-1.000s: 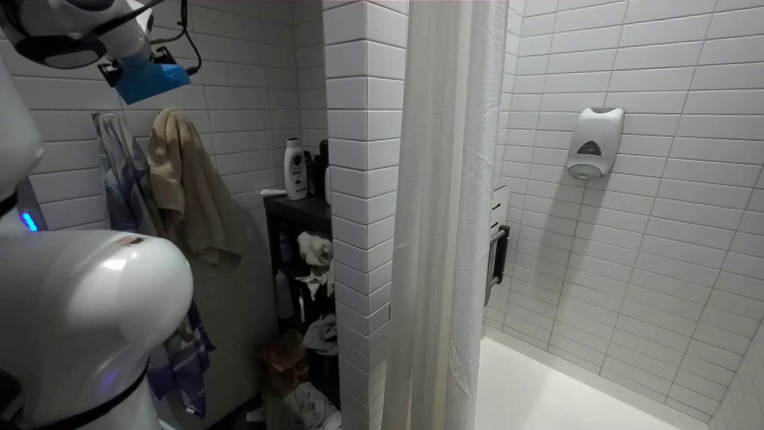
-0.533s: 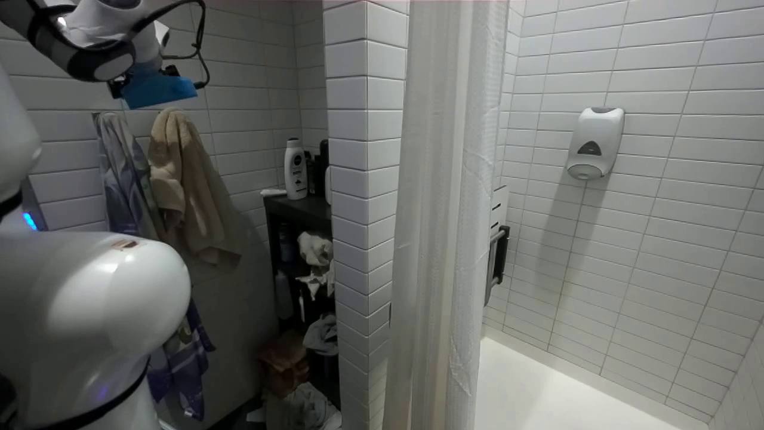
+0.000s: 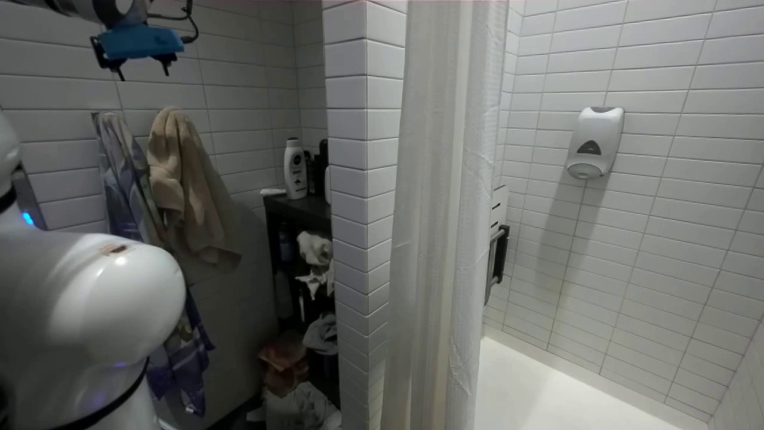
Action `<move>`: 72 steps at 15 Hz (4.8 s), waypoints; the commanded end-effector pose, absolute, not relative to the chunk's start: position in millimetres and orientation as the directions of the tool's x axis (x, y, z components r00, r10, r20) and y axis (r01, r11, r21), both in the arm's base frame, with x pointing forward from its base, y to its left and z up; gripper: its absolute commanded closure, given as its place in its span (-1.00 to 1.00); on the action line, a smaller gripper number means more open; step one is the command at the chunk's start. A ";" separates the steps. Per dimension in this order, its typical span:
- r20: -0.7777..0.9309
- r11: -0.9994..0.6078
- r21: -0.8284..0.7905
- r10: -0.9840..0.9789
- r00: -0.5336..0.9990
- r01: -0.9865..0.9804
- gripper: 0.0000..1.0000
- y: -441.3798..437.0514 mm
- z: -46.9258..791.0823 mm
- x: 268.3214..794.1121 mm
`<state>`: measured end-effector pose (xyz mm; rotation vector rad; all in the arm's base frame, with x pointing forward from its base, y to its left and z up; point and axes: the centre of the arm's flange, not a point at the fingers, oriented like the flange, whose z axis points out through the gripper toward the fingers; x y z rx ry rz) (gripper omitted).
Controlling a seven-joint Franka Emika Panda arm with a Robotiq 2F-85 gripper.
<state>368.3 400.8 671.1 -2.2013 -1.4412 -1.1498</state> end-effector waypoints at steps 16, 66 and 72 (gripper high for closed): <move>0.511 -0.364 0.072 0.813 0.279 0.929 -1.00 435.4 696.4 377.2; 0.409 -0.375 0.118 0.862 0.299 0.919 -1.00 496.1 661.3 454.8; 0.413 -0.357 0.123 0.867 0.280 0.926 -1.00 498.4 651.7 464.8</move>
